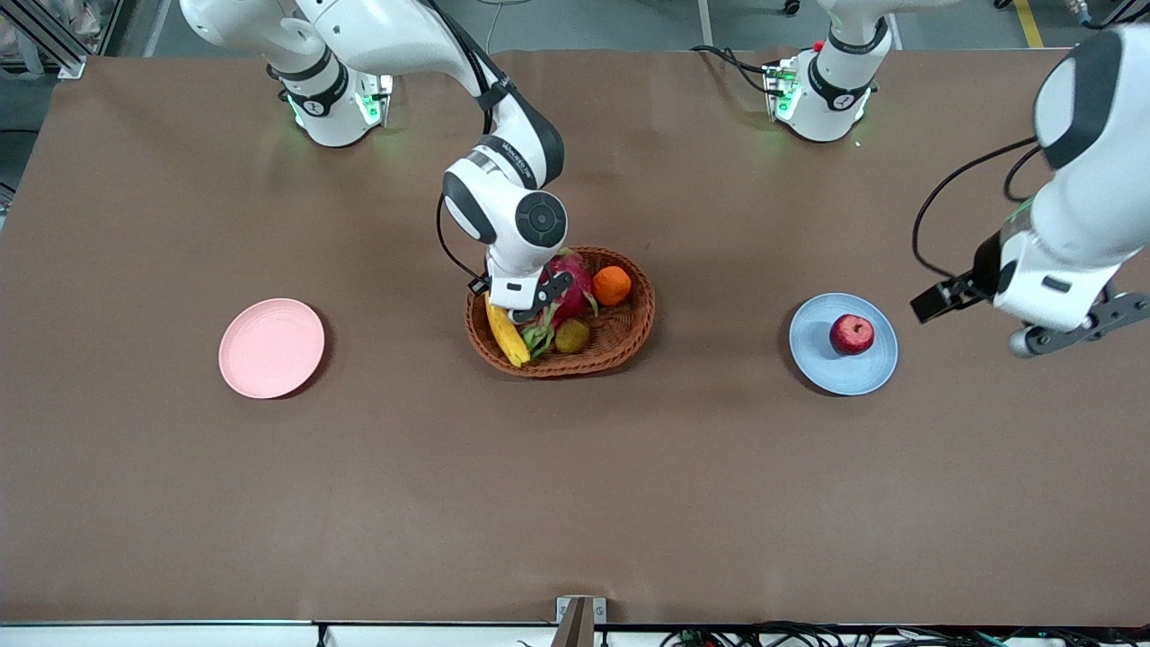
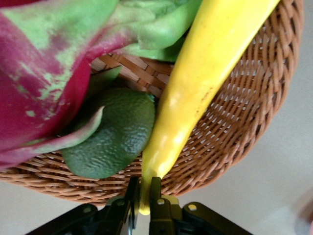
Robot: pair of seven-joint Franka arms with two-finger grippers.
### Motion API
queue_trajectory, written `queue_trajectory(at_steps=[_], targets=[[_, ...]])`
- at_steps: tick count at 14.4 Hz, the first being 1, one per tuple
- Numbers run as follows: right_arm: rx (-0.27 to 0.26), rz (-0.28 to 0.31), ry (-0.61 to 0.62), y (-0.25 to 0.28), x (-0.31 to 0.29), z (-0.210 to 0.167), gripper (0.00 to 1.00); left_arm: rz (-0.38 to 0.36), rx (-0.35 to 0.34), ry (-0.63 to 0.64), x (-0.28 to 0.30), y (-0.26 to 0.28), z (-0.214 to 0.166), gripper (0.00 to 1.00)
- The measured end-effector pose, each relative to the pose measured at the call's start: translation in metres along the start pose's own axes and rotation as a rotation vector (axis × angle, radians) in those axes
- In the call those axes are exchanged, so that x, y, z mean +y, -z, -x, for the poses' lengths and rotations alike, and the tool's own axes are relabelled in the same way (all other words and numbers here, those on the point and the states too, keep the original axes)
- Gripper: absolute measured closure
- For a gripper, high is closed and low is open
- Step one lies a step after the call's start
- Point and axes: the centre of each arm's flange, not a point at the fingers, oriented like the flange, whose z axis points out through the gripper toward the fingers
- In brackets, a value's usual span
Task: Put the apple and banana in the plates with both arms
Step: 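Lower the apple onto the blue plate and open the left gripper, then lift the yellow banana from the basket with the right gripper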
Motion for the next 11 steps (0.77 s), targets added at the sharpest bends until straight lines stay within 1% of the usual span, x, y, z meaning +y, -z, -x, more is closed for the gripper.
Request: queue_trajectory(at_steps=[4,5,8,11], targets=[[0.008,0.0,-0.001,0.004,0.001,-0.001,0.9,0.004,0.021,-0.162,-0.011,0.037,0.009,0.0],[0.011,0.0,-0.001,0.005,0.001,-0.002,0.9,0.01,0.018,-0.184,-0.014,0.043,0.014,0.0],[0.013,0.0,-0.001,0.006,0.001,-0.002,0.9,0.038,0.012,-0.198,-0.018,0.055,0.026,0.0],[0.033,-0.001,-0.012,0.017,0.003,-0.005,0.9,0.04,0.013,-0.2,-0.019,0.059,0.036,0.0]])
